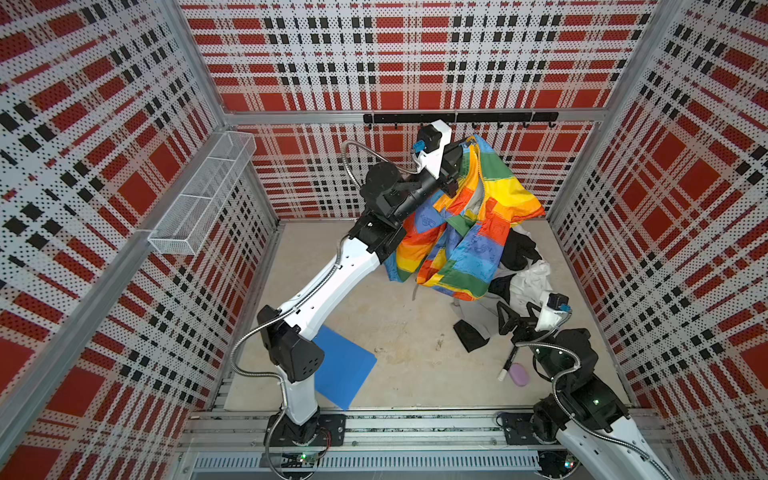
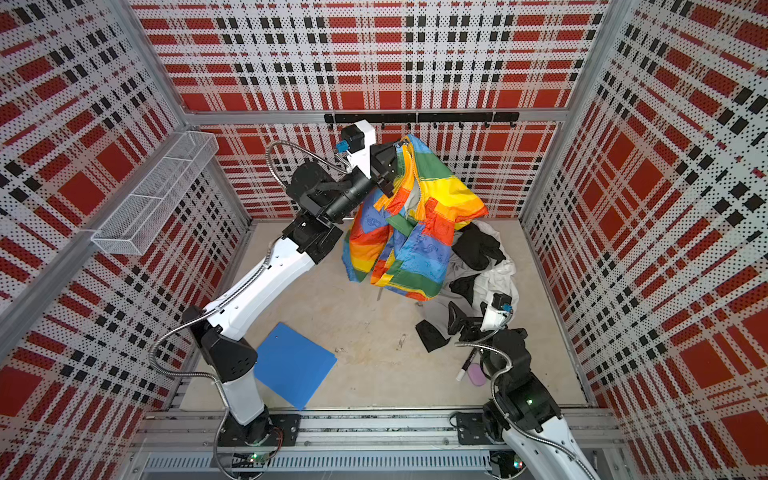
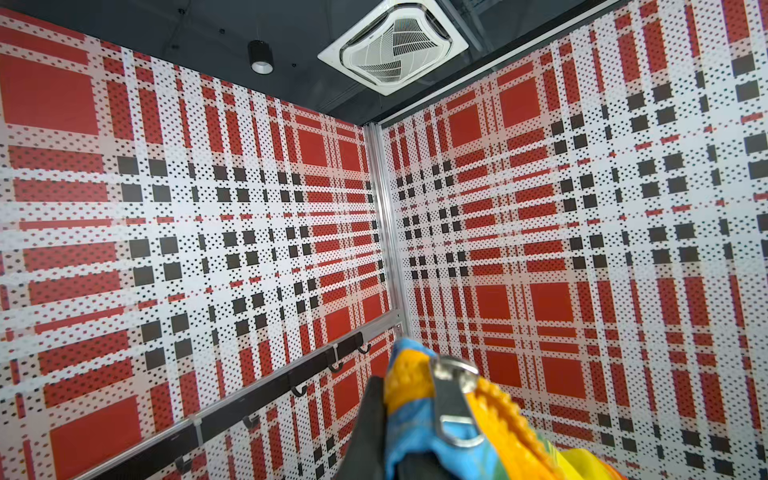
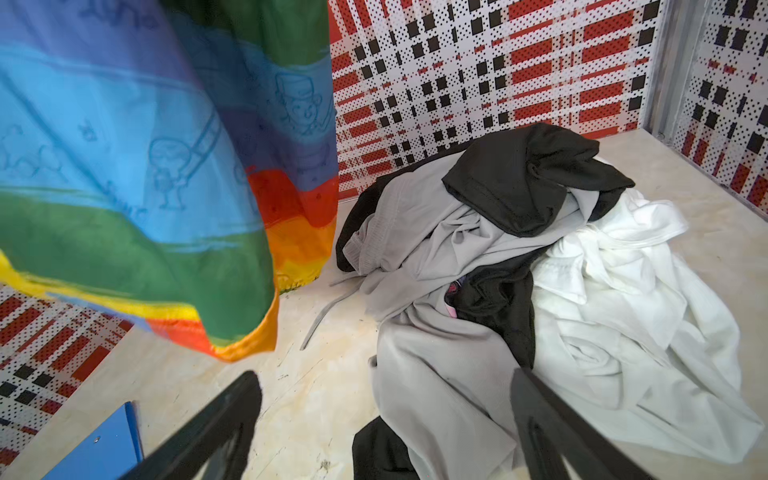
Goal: Pick out a specific cloth from the pile
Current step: 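Lift the jacket with the left gripper while the right gripper releases and lowers, then carry the rainbow jacket with the left gripper away from the clothes pile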
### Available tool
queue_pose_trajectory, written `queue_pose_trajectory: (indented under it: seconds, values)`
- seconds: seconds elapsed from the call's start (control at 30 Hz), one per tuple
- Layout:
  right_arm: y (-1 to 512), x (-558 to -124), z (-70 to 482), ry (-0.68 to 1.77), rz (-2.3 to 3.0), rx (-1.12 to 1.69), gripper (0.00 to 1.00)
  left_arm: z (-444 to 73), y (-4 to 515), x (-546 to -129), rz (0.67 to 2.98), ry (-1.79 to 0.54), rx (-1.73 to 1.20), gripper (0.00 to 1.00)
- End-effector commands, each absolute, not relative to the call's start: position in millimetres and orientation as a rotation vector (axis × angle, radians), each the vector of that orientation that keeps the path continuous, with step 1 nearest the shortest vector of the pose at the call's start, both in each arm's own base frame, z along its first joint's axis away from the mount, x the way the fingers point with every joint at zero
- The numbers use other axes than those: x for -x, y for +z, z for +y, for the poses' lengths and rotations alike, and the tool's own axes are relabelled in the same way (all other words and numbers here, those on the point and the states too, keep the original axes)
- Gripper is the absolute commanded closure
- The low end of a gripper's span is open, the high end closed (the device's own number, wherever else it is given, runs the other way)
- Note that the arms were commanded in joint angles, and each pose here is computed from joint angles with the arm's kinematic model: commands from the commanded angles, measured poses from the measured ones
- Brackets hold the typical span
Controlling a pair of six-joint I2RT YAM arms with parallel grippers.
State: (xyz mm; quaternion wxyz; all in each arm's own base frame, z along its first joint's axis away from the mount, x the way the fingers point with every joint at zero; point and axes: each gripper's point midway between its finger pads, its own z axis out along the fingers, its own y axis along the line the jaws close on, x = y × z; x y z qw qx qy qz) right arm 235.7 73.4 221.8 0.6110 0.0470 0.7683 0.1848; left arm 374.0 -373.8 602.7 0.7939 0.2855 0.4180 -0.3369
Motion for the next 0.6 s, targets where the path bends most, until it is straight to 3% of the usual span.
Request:
queue_pose_trajectory:
  seconds: [0.0,0.13,0.27,0.57]
  values:
    - [206.2,-237.0,82.5,0.493,1.797,-0.120,0.14,-358.2,644.8,-357.2,0.753,-0.767,-0.551,1.00]
    - [189.6,-241.9,94.7,0.531,1.865,-0.097,0.26,-357.1,648.6,-361.5,0.725,-0.826,-0.527,1.00]
    - [174.7,-248.1,101.8,0.555,1.918,-0.114,0.29,-353.0,655.3,-360.2,0.675,-0.859,-0.516,1.00]
    - [166.7,-246.6,110.7,0.602,1.923,-0.081,0.12,-331.4,663.7,-362.2,0.645,-0.893,-0.490,1.00]
